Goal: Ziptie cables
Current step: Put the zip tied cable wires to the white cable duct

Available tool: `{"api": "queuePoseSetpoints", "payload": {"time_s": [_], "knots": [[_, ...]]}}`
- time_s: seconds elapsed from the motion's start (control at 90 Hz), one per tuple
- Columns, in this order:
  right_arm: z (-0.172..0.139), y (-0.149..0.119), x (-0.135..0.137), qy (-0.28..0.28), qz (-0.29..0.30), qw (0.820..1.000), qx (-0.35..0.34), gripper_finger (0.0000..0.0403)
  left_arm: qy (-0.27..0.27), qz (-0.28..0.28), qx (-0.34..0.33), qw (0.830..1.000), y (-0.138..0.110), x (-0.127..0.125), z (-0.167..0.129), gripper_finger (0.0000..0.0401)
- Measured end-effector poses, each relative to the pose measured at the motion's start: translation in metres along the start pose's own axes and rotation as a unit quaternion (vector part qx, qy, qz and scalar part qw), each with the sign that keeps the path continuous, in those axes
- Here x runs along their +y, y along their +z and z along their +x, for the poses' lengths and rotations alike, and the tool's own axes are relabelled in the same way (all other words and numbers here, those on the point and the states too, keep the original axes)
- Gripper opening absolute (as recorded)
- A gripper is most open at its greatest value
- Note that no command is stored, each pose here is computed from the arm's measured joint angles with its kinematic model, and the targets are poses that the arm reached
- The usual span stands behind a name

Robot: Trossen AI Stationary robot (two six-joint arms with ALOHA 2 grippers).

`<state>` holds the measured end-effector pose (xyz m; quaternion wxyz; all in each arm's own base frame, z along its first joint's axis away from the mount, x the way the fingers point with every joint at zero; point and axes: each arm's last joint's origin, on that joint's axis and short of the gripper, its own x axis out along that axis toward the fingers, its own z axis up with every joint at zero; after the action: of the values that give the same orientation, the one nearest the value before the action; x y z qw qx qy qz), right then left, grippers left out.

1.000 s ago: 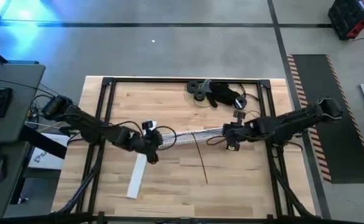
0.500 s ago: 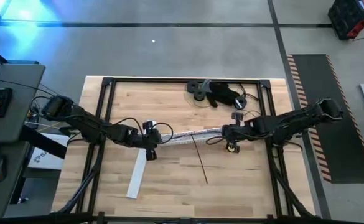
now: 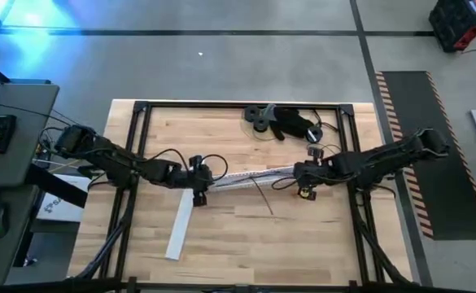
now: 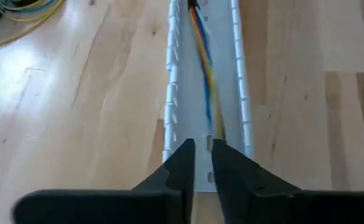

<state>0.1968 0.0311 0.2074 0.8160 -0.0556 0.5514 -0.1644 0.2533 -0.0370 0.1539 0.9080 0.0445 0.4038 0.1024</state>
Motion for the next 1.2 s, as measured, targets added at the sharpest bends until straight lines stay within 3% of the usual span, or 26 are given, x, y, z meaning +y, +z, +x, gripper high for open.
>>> {"api": "queuePoseSetpoints", "payload": {"time_s": [0.167,0.222,0.311,0.411,0.556,0.689,0.978,1.2], "knots": [[-0.009,-0.003,-0.001,-0.015,0.012,1.000,-0.020,0.0169,0.000,-0.005,0.004,1.000,0.004,-0.003,-0.003,0.0009],[-0.011,-0.003,0.003,0.035,-0.010,0.999,-0.021,0.0180,-0.005,-0.009,0.000,1.000,0.009,-0.007,-0.006,0.0010],[-0.008,0.000,0.015,0.165,-0.058,0.983,-0.054,0.0185,-0.025,-0.010,-0.018,0.999,0.017,-0.019,-0.014,0.0007],[0.006,-0.005,0.024,0.194,-0.053,0.976,-0.088,0.0179,-0.046,-0.009,-0.044,0.998,0.025,-0.035,-0.025,0.0001],[0.036,-0.035,0.019,0.151,-0.007,0.988,-0.012,0.0164,-0.045,-0.007,-0.065,0.997,0.024,-0.054,-0.036,0.0001],[0.038,-0.048,0.006,0.043,0.069,0.995,0.054,0.0147,-0.047,0.006,-0.071,0.996,0.020,-0.064,-0.040,0.0001],[0.015,-0.034,-0.006,-0.049,0.116,0.992,-0.031,0.0124,-0.026,-0.009,-0.076,0.997,0.017,-0.065,-0.040,0.0000],[0.021,-0.039,-0.016,-0.062,0.130,0.989,0.023,0.0122,-0.027,-0.023,-0.065,0.997,0.010,-0.064,-0.037,0.0000]]}}
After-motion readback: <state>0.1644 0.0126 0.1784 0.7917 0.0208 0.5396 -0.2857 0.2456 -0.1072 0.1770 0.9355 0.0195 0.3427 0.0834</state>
